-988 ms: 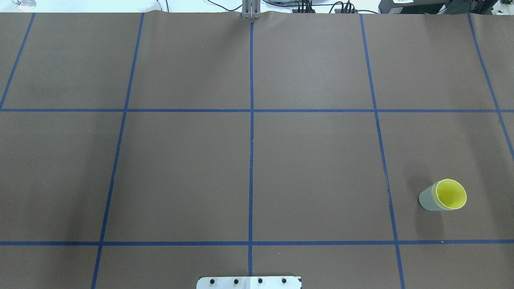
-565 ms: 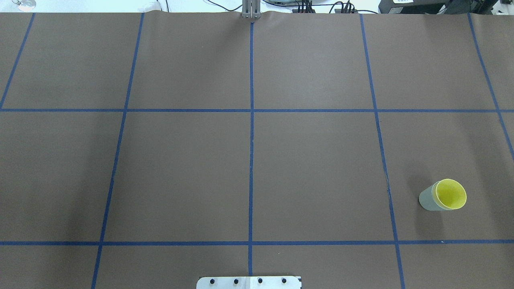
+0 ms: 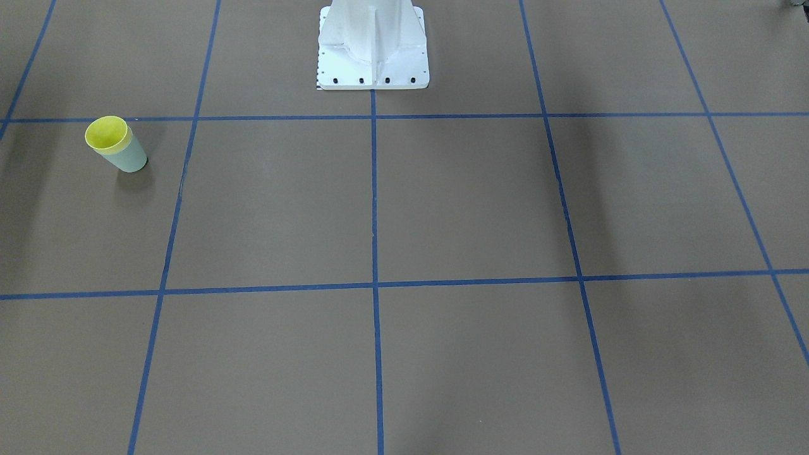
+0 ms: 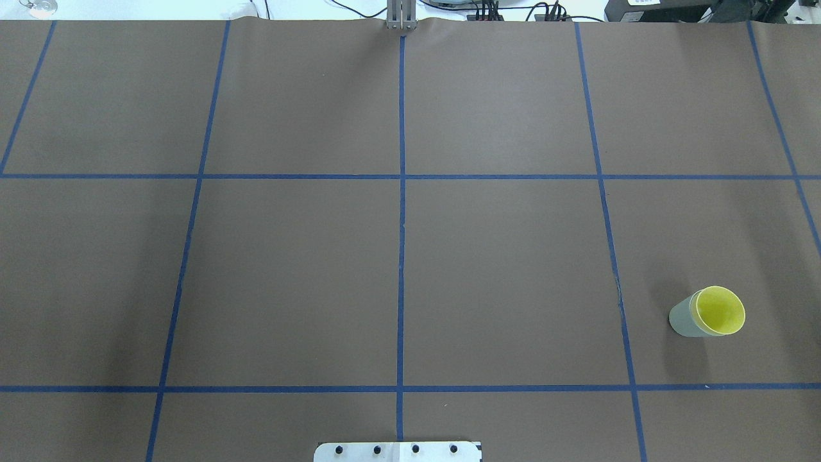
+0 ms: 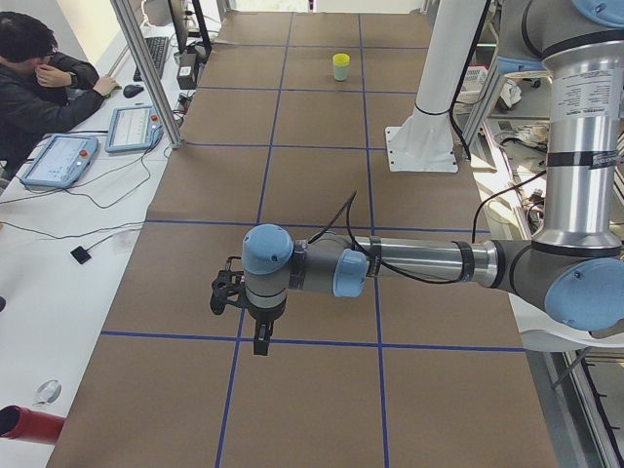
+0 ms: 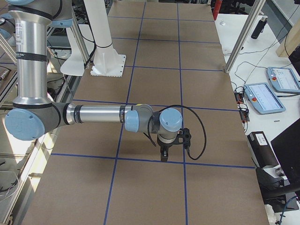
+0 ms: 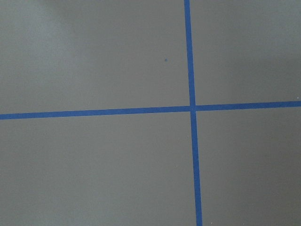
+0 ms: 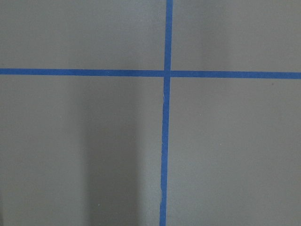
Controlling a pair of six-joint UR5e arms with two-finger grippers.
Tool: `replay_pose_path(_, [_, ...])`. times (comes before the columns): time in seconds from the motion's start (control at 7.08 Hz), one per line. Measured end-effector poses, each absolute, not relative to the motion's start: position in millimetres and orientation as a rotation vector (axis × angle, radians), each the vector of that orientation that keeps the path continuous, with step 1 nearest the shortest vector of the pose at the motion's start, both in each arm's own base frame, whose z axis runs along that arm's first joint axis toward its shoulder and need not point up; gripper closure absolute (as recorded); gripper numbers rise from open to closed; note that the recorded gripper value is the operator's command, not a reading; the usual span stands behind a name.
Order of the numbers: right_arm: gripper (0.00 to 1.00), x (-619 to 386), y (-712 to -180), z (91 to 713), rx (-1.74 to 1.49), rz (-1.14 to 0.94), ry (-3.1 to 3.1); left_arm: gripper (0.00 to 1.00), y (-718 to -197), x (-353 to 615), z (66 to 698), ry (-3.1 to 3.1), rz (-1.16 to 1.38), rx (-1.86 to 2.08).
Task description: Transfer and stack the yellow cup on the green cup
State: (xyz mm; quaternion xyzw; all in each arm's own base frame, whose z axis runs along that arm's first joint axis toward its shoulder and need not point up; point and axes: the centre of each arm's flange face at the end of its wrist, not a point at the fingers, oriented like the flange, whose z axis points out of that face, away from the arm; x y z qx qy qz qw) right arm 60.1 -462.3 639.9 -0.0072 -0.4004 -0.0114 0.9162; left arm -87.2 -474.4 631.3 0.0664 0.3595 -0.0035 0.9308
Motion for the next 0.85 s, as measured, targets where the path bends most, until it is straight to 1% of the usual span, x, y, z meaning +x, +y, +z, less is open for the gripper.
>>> replay_pose_path(0.85, [0.0,59.6,-463.6,638.3,-0.01,-0.028,-0.821,0.0,-475.7,-80.4,631.4,0.736,0.007,0.131])
